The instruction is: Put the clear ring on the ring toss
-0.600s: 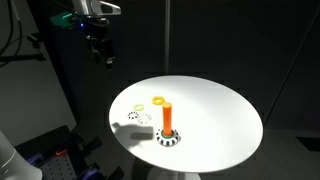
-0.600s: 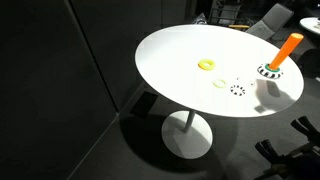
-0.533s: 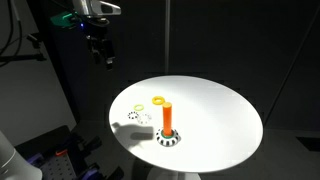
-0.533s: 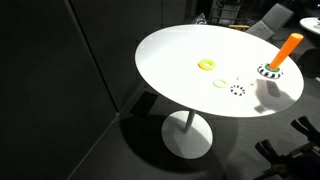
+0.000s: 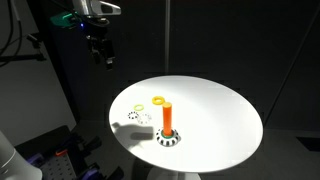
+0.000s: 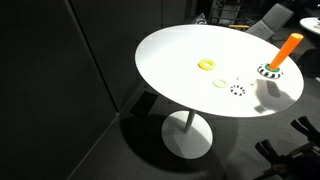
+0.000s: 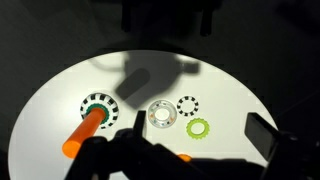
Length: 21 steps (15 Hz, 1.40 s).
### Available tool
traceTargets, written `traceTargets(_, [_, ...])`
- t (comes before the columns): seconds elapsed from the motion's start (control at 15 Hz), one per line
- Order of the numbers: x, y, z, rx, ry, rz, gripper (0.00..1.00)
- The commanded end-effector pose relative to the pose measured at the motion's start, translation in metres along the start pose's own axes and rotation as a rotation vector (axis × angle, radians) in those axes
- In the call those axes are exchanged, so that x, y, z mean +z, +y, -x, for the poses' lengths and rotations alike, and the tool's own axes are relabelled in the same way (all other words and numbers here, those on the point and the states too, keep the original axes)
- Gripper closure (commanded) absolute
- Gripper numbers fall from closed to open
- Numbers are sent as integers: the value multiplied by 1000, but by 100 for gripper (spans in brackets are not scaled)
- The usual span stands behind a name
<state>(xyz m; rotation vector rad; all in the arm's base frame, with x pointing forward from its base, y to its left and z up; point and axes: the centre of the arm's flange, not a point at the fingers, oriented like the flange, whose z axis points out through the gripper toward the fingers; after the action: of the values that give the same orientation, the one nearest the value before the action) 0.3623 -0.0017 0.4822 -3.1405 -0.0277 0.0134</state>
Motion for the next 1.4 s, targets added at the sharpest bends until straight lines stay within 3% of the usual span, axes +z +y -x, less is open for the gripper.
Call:
traceTargets(0.0, [0, 0, 0, 0, 0, 0, 0])
traceTargets(0.33, [-2, -1, -2, 8, 6, 1, 0])
traceTargets(0.73, [3, -5, -29, 43, -7, -7, 0])
traceTargets(1.33, [62, -2, -83, 25, -64, -10, 0])
